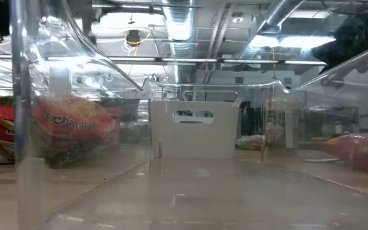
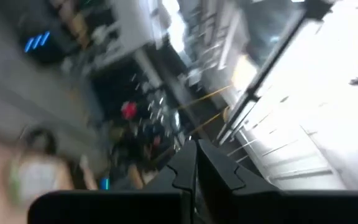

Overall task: Pick & Place Food Item
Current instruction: Put the orange seasoning pack into the top transparent bin

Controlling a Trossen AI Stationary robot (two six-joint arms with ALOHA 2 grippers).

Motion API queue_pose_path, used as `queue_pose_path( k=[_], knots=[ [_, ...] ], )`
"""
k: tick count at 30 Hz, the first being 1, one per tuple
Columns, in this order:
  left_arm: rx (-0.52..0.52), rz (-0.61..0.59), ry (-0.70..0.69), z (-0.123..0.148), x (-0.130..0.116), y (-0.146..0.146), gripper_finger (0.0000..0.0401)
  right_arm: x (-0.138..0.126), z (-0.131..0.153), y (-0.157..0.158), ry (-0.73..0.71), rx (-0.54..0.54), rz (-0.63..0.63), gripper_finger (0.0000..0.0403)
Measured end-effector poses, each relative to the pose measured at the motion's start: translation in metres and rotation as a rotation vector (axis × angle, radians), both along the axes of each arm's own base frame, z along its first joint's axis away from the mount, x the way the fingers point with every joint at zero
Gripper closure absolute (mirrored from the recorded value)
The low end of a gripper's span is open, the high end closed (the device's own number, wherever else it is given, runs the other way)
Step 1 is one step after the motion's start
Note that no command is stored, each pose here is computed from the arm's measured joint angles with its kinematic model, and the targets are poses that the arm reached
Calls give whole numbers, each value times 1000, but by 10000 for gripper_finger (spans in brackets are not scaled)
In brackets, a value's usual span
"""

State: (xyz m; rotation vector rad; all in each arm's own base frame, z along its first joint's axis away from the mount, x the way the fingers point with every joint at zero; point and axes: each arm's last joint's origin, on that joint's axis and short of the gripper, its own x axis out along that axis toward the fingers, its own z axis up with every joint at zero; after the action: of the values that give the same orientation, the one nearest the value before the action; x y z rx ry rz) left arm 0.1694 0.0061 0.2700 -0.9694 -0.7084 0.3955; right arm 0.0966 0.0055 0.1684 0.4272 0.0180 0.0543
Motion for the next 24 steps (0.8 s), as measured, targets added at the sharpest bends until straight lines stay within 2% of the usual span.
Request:
queue_pose_path(
  k=[3,6,9,13,17,21,24],
  knots=[
    [95,67,-7,25,0,0,393,0,0,0,0,0,0,403],
    [98,99,-57,47,0,1,393,0,1,-1,-18,-52,-37,403],
    [96,106,-108,66,-1,1,393,0,7,-2,-76,19,-53,403],
    [109,106,-143,83,0,1,393,-3,25,-3,-267,38,-86,403],
    [214,82,-168,102,-2,-1,393,-10,42,-6,-455,57,-140,403],
    [283,103,-152,111,-4,-2,393,-14,50,-9,-549,128,-183,403],
    [364,31,-183,117,-4,-4,393,-20,58,-10,-649,212,-199,403]
  ],
)
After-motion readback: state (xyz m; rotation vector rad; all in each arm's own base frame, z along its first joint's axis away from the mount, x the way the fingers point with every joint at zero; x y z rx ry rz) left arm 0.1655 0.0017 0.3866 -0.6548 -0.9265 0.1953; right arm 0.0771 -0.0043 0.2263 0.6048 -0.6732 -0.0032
